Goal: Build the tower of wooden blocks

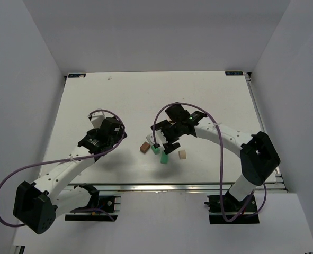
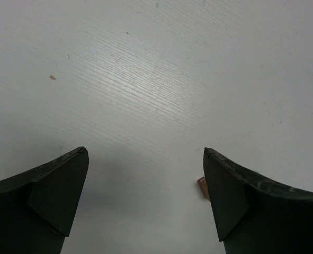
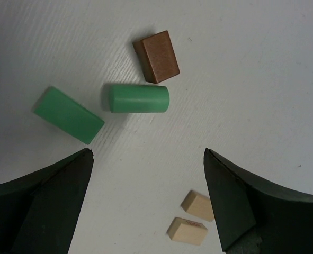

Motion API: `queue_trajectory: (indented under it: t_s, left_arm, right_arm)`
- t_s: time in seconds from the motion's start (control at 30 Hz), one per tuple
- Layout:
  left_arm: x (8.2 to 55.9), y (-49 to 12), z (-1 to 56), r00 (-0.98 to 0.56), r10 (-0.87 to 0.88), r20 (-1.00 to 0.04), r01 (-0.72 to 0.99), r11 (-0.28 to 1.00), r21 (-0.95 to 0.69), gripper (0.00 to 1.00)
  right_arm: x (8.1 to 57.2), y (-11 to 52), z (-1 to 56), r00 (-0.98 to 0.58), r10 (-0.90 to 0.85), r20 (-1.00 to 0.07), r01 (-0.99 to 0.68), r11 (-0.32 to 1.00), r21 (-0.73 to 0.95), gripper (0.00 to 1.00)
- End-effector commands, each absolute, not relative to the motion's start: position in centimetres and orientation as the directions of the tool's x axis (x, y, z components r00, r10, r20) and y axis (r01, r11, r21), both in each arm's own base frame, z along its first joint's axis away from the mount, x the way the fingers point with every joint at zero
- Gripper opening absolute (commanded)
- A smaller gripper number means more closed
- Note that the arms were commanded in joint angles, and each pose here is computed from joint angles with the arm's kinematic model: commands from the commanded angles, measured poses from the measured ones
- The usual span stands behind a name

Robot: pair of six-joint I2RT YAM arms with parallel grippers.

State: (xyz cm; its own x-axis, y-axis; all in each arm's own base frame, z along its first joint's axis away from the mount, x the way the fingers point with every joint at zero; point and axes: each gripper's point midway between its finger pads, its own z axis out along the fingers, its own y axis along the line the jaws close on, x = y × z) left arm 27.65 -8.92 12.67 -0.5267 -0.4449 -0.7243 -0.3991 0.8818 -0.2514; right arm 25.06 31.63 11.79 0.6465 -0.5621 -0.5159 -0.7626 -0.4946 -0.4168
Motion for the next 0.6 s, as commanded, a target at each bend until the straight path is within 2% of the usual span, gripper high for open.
queue_trajectory:
  t_s: [0.0,0.23,0.57]
  left_arm:
    - [27.4,-8.4,13.1,-0.511,-0.441,-0.738,-0.395,0.883,-0.254,0.98]
    - [27.3,-8.0,13.6,-0.497,-0.422,-0.758,-0.377,0.892,-0.249,0.98]
    - [27.6,-8.6,13.3,-0.500,-0.412,-0.762,-0.337,0.903,-0.267,0.98]
  right_arm:
    - [25.0,32.0,10.3,0.693,-0.550,-0.467,-0.720,-0.567,-0.401,0.89]
    - [25.4,35.8,8.1,0.709,-0.529,-0.466,-0.698,-0.619,-0.360,0.89]
    - [23.1,39.1,7.0,0.699,-0.488,-0.523,-0.692,-0.646,-0.322,0.89]
